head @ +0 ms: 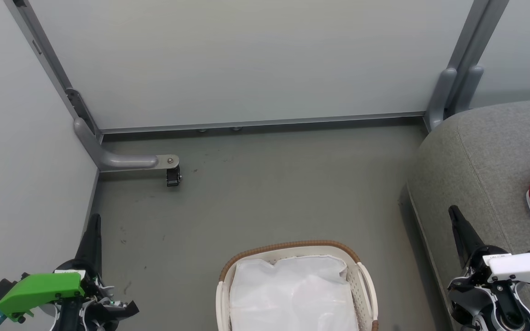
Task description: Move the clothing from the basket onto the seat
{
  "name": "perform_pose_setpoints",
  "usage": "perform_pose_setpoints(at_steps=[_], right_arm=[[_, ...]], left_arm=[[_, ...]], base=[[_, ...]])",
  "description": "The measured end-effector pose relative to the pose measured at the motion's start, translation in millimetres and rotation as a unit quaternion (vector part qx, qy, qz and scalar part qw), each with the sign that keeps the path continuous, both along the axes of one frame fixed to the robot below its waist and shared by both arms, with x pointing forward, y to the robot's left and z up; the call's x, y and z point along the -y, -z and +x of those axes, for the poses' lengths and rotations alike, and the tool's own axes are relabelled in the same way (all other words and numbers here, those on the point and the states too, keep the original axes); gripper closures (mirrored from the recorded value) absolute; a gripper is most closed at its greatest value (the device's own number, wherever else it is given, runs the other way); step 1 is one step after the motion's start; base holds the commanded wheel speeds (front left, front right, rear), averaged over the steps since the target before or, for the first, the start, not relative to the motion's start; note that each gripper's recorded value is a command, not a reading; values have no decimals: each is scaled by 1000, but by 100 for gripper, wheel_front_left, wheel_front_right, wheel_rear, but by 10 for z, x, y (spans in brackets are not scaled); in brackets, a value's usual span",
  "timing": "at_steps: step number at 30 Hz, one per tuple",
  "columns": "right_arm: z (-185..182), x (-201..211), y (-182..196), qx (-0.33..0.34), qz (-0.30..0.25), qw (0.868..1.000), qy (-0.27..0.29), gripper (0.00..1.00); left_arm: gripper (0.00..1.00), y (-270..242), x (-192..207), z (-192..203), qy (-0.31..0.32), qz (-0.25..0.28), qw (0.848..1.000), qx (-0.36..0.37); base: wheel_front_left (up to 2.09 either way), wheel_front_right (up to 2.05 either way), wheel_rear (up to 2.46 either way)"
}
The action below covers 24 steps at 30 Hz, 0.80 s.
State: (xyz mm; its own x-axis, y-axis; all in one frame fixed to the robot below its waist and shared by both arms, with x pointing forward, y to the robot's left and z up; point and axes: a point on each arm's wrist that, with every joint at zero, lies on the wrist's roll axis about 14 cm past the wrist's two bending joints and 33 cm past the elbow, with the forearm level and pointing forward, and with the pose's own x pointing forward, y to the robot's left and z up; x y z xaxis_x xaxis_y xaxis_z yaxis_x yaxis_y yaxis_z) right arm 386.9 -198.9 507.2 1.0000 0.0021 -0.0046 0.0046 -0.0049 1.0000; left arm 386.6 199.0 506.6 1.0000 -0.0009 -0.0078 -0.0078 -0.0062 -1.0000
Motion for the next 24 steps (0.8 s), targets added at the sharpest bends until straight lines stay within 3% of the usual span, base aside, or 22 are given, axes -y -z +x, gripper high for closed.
perform_pose_setpoints(at_steps=[24], right_arm=[[0, 0, 0, 0, 0, 1000, 0, 100]], left_arm=[[100, 0, 0, 0, 0, 0, 1000, 0]], base=[[0, 0, 0]])
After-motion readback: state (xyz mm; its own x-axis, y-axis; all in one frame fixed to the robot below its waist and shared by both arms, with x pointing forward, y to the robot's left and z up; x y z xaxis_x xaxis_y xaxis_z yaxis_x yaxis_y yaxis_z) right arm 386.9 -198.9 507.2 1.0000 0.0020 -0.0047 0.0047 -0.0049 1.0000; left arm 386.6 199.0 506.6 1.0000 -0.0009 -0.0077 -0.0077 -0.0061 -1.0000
